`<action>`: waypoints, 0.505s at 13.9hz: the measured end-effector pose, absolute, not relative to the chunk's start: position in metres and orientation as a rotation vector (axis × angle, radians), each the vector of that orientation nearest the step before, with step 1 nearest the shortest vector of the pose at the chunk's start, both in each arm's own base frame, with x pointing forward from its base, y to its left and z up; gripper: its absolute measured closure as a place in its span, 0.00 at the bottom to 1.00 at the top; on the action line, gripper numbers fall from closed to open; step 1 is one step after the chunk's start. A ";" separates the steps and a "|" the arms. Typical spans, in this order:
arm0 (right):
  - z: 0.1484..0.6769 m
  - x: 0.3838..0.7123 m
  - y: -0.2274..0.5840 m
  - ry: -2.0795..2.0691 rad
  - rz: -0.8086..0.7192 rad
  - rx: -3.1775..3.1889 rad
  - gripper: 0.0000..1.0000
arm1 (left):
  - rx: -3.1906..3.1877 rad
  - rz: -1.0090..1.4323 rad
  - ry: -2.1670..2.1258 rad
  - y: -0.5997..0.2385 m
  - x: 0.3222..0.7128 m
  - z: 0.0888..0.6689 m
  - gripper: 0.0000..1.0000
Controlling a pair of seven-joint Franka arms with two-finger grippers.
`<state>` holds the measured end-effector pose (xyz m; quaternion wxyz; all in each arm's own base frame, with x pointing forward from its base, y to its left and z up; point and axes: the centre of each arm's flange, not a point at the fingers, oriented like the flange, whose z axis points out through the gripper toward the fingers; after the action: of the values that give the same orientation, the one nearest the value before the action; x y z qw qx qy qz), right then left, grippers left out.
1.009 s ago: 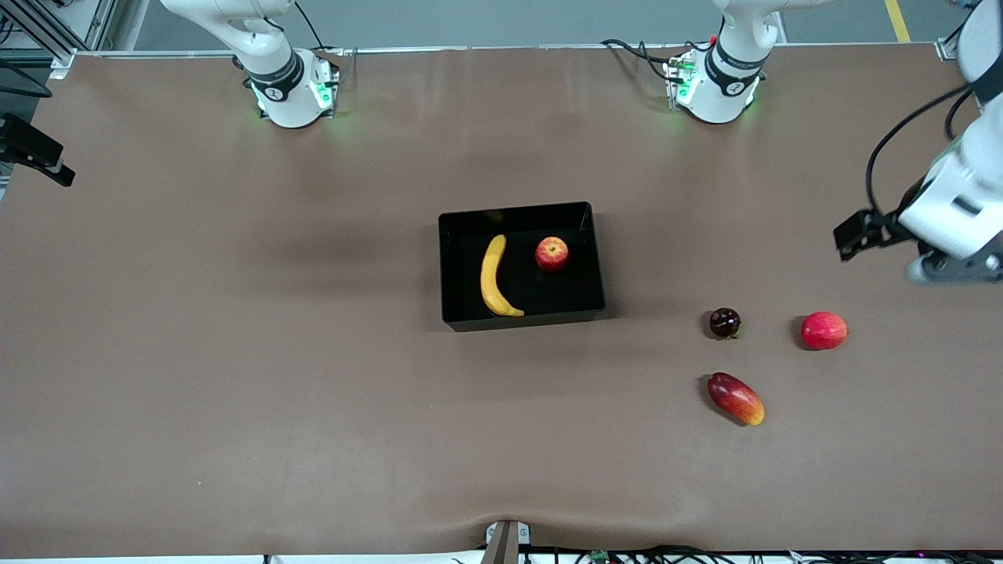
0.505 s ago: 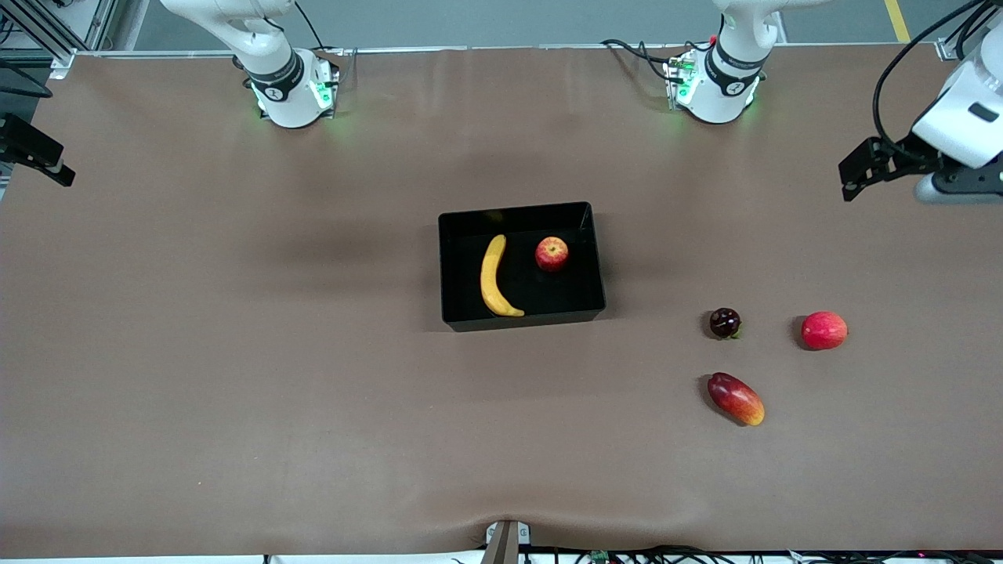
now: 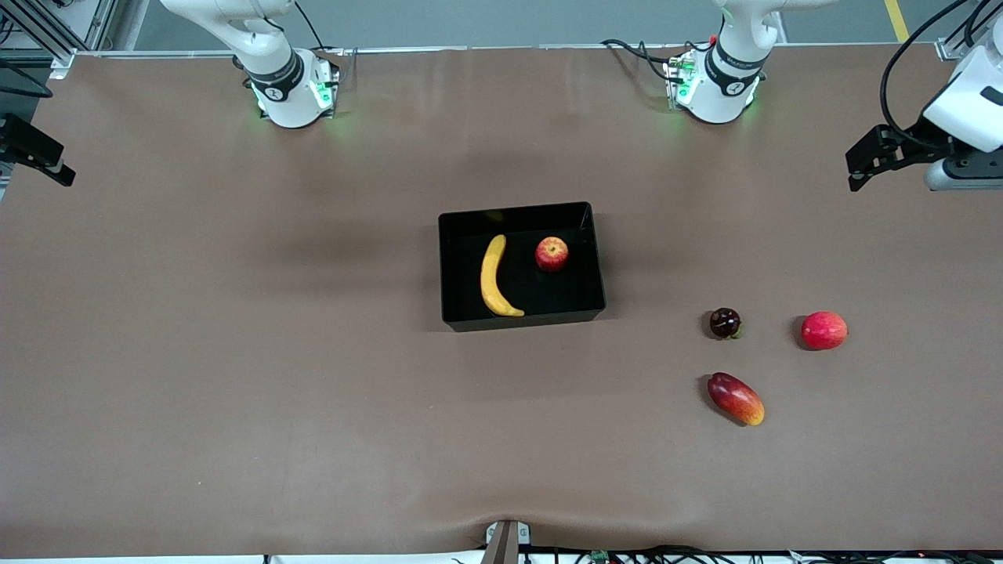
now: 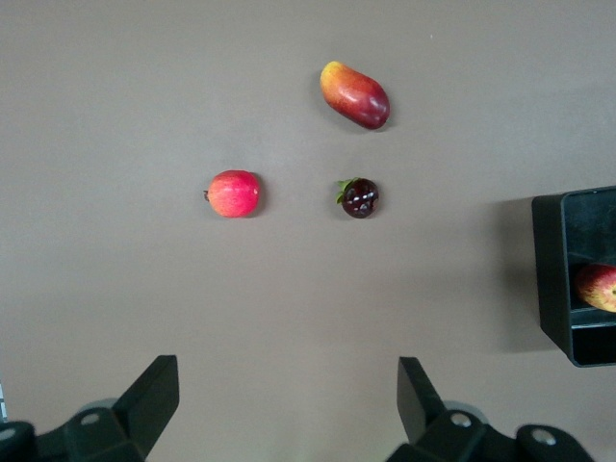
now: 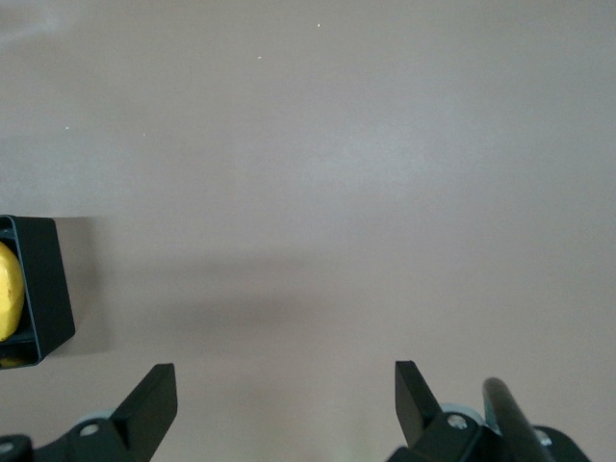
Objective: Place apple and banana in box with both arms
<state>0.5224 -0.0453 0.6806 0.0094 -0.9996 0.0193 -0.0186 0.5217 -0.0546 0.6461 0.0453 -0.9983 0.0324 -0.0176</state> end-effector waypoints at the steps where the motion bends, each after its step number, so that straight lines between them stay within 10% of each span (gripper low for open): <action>1: 0.680 0.522 -0.045 0.060 -0.058 -3.122 0.00 | -3.059 -0.049 0.086 -0.059 0.521 0.646 0.00; 7: 0.680 0.522 -0.045 0.060 -0.055 -3.122 0.00 | -3.068 -0.032 0.067 -0.064 0.517 0.654 0.00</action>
<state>0.5224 -0.0453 0.6799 0.0095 -0.9996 0.0193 -0.0177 0.5166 -0.0643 0.6538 0.0363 -0.9991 0.0217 -0.0105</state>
